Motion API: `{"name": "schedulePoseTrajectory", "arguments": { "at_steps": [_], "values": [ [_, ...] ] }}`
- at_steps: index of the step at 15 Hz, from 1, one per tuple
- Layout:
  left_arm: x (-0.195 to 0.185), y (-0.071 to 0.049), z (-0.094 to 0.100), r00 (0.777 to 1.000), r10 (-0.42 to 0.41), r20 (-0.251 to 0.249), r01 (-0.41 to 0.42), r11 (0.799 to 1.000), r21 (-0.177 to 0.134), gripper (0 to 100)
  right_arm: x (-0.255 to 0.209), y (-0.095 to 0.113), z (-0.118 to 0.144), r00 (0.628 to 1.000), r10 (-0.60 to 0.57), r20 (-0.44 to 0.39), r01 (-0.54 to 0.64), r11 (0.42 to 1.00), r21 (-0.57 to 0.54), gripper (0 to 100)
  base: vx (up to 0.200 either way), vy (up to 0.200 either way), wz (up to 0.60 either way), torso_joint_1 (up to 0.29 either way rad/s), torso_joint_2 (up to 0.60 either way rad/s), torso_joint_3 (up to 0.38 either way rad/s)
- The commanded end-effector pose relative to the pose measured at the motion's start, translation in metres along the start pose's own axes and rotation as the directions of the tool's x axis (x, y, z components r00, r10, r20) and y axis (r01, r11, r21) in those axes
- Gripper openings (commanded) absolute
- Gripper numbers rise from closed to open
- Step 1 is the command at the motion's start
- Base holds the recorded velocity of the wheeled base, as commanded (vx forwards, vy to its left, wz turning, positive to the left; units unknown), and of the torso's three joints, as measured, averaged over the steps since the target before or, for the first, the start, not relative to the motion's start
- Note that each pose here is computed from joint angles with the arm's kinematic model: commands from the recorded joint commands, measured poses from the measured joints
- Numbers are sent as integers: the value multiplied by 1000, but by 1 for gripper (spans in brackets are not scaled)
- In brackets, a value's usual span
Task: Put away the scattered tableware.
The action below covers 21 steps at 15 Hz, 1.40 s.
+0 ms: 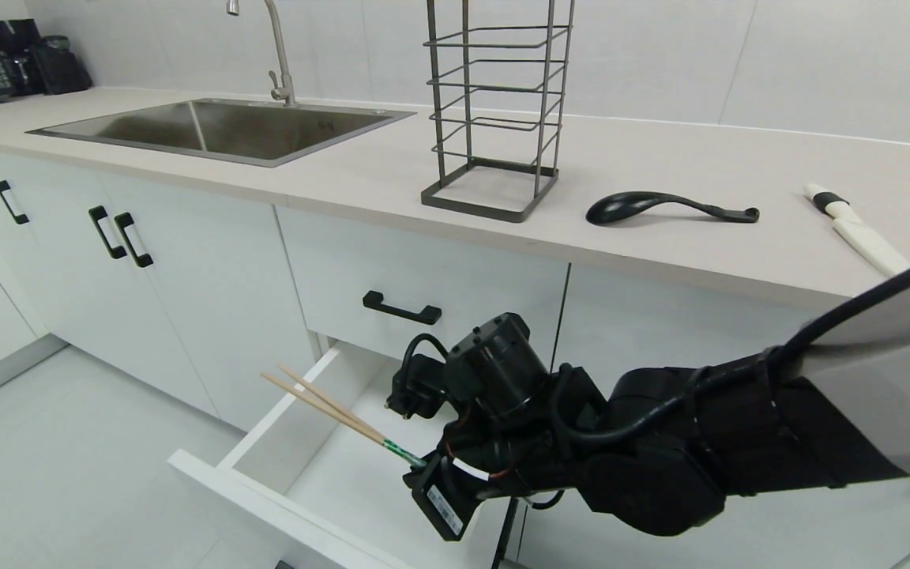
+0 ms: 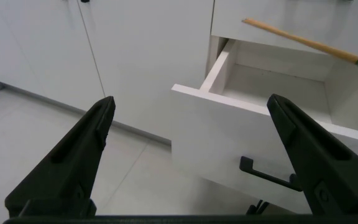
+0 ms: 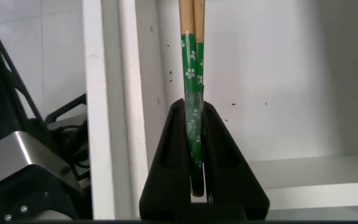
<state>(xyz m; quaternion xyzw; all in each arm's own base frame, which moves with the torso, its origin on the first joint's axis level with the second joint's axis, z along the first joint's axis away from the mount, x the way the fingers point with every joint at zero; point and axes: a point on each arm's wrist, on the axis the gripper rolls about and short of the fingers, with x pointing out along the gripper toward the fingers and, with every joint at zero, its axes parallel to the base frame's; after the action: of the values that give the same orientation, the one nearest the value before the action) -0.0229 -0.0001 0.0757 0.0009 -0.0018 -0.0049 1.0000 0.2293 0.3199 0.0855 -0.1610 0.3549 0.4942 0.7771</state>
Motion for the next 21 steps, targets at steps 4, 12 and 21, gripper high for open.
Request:
{"name": "schedulePoseTrajectory", "arguments": {
  "at_steps": [4, 12, 21],
  "values": [
    [0, 0, 0, 1000, 1, -1, -1, 1000, 0, 100, 32, -16, -9, 997, -60, -52, 60, 998, -7, 0, 0, 0, 0, 1, 2, 13],
    [0, 0, 0, 1000, -1, -1, 1, 1000, 0, 100, 50, -34, -14, 989, -125, -74, 127, 992, 16, 0, 0, 0, 0, 0, 0, 0],
    [0, 0, 0, 1000, 1, -1, -1, 1000, 0, 100, 73, -41, -22, 979, -172, -107, 174, 985, 14, 0, 0, 0, 0, 0, 0, 0]
  ]
}}
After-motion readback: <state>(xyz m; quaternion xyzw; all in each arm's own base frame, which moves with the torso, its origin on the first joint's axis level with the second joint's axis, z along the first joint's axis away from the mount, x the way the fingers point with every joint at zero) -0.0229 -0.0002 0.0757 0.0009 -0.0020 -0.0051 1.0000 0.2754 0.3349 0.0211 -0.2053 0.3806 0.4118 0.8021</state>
